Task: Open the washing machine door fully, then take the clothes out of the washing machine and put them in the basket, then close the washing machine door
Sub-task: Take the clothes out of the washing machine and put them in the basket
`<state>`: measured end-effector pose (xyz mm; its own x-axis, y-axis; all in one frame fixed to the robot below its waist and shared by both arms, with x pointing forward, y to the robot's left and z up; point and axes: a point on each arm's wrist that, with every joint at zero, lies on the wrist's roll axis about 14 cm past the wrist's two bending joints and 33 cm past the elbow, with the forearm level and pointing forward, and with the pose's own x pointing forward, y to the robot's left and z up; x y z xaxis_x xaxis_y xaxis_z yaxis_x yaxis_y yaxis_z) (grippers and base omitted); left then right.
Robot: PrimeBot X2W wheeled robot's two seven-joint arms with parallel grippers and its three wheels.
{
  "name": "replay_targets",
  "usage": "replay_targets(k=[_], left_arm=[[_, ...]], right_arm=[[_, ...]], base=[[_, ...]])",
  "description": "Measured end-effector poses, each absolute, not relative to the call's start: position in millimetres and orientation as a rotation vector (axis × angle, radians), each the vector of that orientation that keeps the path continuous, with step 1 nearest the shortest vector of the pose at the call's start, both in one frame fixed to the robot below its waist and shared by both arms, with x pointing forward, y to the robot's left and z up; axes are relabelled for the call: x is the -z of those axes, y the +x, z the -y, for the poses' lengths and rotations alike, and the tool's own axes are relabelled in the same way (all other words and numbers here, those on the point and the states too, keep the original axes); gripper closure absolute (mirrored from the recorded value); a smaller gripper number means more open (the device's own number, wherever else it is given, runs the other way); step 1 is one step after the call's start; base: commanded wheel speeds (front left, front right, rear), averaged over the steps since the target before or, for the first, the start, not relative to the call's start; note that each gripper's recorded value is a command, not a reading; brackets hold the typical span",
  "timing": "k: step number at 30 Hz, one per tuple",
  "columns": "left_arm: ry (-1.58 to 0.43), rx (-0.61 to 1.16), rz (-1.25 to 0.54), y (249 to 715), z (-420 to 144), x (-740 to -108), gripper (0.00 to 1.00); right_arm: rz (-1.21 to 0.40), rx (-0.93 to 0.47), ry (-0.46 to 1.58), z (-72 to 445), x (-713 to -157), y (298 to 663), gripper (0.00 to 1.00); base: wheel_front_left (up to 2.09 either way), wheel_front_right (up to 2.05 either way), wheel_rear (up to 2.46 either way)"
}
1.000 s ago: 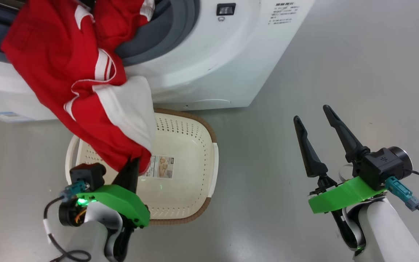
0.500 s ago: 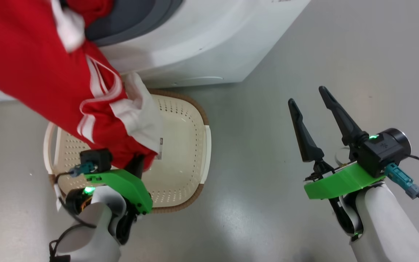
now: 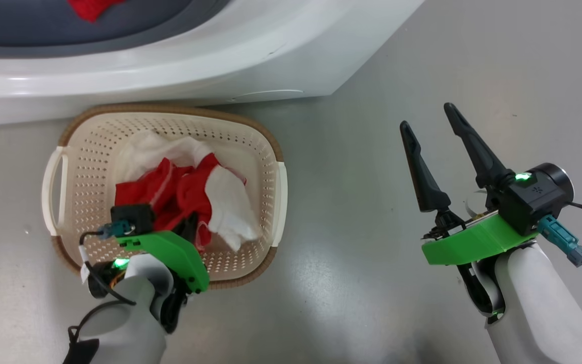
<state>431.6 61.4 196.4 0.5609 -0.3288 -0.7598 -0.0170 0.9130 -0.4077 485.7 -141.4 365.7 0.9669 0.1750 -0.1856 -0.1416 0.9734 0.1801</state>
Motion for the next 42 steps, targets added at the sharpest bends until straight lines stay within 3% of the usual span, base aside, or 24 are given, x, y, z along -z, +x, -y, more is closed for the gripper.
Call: replay_targets(k=[6,8,9,10,11,22,30,42], left_arm=[[-0.366,0.180,-0.930,445,-63,-198,1.00],[-0.340,0.183,-0.919,449,-64,-199,0.55],[-0.327,0.186,-0.913,450,-65,-199,0.55],[-0.320,0.185,-0.911,451,-65,-200,0.36],[-0.318,0.184,-0.912,451,-66,-199,0.00],[-0.283,0.182,-0.848,465,-70,-217,0.00],[-0.307,0.201,-0.678,497,-68,-265,0.00],[-0.310,0.199,-0.479,495,-81,-329,0.00]], right_arm=[[-0.208,-0.158,0.167,142,-363,485,0.00],[-0.210,-0.158,0.167,142,-362,485,0.00],[-0.211,-0.158,0.167,142,-362,485,0.00],[-0.212,-0.159,0.168,142,-362,485,0.00],[-0.212,-0.160,0.168,141,-361,486,0.00],[-0.194,-0.171,0.174,137,-369,488,0.00],[-0.158,-0.192,0.181,129,-387,487,0.00],[-0.097,-0.192,0.179,129,-420,478,0.00]], base=[[0.00,0.00,0.00],[0.00,0.00,0.00],[0.00,0.00,0.00],[0.00,0.00,0.00],[0.00,0.00,0.00],[0.00,0.00,0.00],[0.00,0.00,0.00],[0.00,0.00,0.00]])
